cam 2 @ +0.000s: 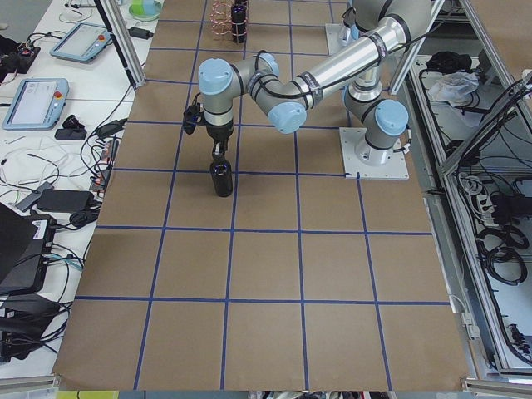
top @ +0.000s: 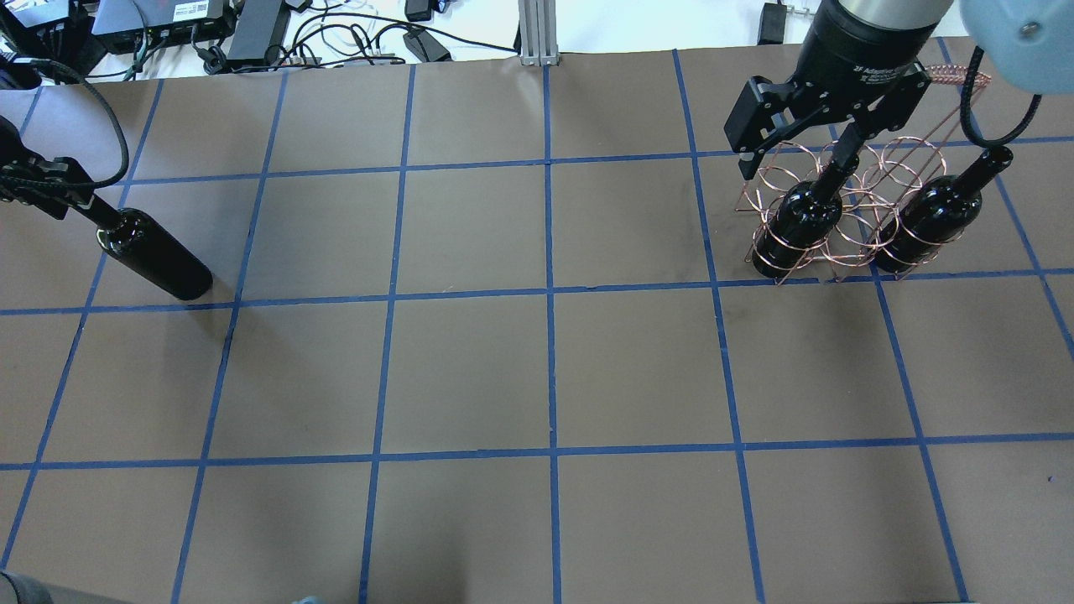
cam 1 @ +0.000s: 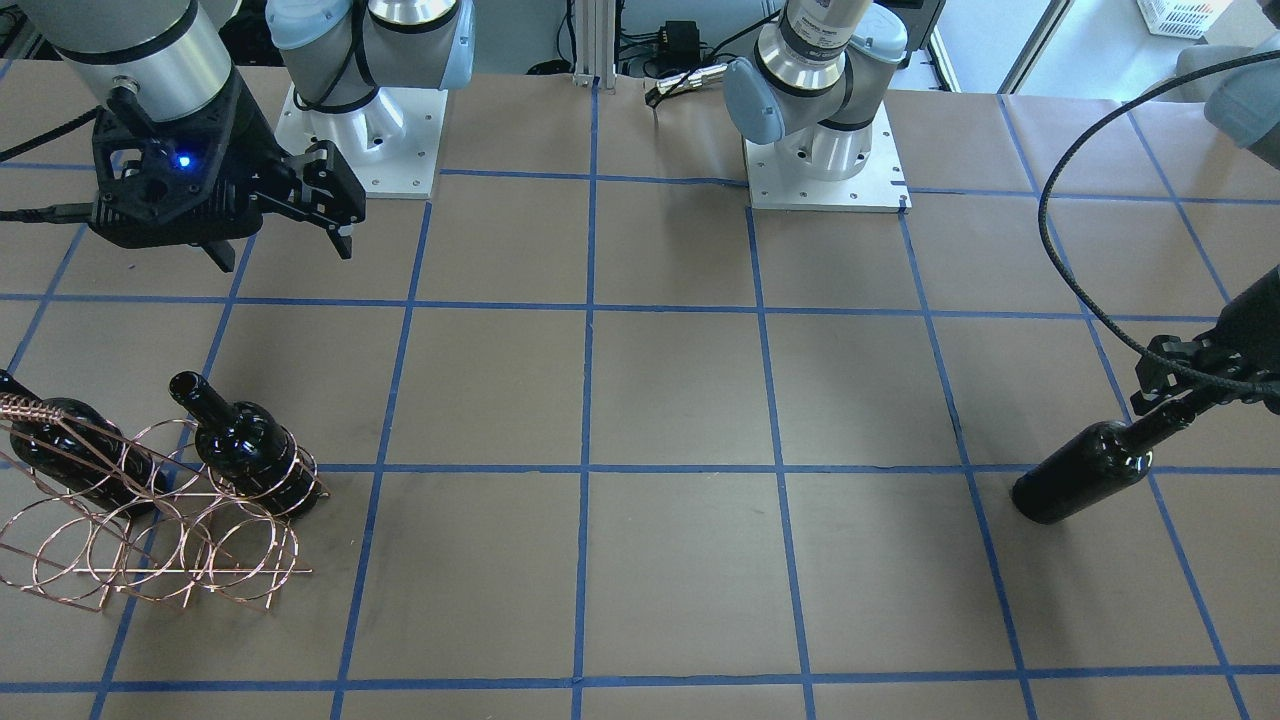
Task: Place wine into wine basket
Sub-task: 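Close the left gripper on the bottle neck, then lift the bottle with the left gripper and carry it toward the table center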
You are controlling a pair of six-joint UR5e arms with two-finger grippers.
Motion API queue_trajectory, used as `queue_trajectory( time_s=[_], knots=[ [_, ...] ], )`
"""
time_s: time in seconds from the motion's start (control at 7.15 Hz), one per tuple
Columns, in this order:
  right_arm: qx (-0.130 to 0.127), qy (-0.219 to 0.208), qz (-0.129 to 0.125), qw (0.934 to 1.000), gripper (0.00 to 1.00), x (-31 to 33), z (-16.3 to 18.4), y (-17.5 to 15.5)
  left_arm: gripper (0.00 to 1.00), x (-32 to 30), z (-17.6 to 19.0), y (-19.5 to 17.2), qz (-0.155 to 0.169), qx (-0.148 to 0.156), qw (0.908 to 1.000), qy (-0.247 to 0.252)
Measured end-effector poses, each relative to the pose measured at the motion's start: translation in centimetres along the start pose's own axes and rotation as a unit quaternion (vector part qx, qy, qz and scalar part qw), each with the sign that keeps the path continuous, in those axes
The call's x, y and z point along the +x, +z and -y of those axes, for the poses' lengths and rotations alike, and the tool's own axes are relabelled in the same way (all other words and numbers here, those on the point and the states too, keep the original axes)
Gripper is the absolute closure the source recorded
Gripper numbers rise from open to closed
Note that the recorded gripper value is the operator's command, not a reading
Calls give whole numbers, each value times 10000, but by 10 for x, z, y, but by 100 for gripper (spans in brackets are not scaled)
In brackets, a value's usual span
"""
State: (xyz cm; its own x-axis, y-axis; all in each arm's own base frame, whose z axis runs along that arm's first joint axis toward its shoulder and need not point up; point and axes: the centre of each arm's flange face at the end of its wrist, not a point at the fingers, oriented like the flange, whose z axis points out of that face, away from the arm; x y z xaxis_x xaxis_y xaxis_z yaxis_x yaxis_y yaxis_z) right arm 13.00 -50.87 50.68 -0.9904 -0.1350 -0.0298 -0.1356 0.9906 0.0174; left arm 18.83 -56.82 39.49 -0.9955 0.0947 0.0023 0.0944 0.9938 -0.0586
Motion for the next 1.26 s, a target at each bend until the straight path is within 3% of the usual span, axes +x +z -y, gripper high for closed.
queue_trajectory(
  time_s=[0.14, 0.42, 0.56, 0.7, 0.84, 0.98, 1.26],
  knots=[
    [-7, -2, -1, 10000, 0, 0, 0, 0, 47, 1, 2, -2, 32, 57, 10000, 11],
    [-8, 3, 5, 10000, 0, 0, 0, 1, 70, 8, 9, -4, 116, 178, 9997, 90],
    [-4, 16, 17, 10000, 0, 0, 0, 1, 70, 10, 10, -2, 114, 173, 9997, 112],
    [-3, 43, 40, 10000, 0, -1, 0, 1, 79, 11, 9, 0, 100, 157, 9998, 118],
    [-19, 58, 40, 10000, 0, -1, 1, 3, 95, 11, 9, 0, 95, 140, 9998, 116],
    [-51, 62, 21, 10000, 0, 0, 1, 4, 100, 12, 8, -4, 119, 137, 9998, 118],
    [-75, 73, 85, 9999, 0, -2, -1, 6, 100, 33, -7, -42, 135, 36, 9999, -82]
  ],
)
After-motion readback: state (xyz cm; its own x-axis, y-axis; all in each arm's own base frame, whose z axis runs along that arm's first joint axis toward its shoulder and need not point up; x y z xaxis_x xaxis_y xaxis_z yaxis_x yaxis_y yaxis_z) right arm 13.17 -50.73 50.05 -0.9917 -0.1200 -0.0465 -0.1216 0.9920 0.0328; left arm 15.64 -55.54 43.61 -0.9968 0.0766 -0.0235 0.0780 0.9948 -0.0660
